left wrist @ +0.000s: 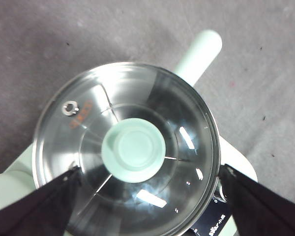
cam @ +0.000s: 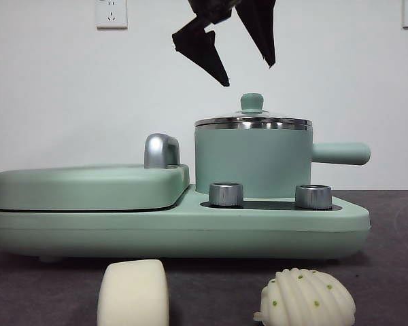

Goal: Put the buns in a small steamer

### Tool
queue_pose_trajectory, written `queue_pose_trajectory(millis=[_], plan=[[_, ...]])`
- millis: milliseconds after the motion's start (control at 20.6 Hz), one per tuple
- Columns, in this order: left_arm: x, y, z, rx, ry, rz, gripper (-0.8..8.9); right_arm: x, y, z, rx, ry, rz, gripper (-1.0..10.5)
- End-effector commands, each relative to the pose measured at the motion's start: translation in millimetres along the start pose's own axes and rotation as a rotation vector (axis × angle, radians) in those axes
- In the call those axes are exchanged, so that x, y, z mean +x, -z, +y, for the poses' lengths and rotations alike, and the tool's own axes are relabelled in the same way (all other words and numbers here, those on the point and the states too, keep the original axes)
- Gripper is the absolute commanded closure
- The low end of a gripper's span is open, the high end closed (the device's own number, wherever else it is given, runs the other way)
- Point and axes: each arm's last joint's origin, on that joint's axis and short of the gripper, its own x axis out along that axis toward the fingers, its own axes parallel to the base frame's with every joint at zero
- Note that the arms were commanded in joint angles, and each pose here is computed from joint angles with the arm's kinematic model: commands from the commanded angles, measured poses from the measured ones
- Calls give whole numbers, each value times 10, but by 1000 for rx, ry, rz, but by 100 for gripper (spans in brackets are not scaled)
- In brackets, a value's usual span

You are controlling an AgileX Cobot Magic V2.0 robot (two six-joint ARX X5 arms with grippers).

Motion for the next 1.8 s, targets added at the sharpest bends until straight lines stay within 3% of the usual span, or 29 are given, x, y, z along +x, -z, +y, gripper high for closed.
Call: queue_pose_trajectory(millis=[49,146,292,730,827,1070,1168,1508,1800], plan=[[172,-56,4,27,-3,-6,388,-18,-38,23,-21,-3,-13,504],[251,-76,19,30,-4,-18,390,-18,-38,22,-21,-3,-13,504],[325,-69,33,42,-3,-4,476,-18,-38,22,-21,-3,-13,504],[462,-48,56,45,1,26,550,-18,-38,23,-21,-3,-12,504],[462,-47,56,56,1,27,623,-18,-38,22,-21,-3,-12,504],[480,-38,58,61,3,37,637,-18,-38,23,-21,-3,-12,504],[479,-35,58,65,3,40,697,-18,-38,23,-21,-3,-12,504],[396,-55,46,68,2,35,704,-18,-38,22,-21,-3,-12,504],[-8,-192,-4,73,-13,-71,704,-18,-38,22,-20,-3,-12,504]])
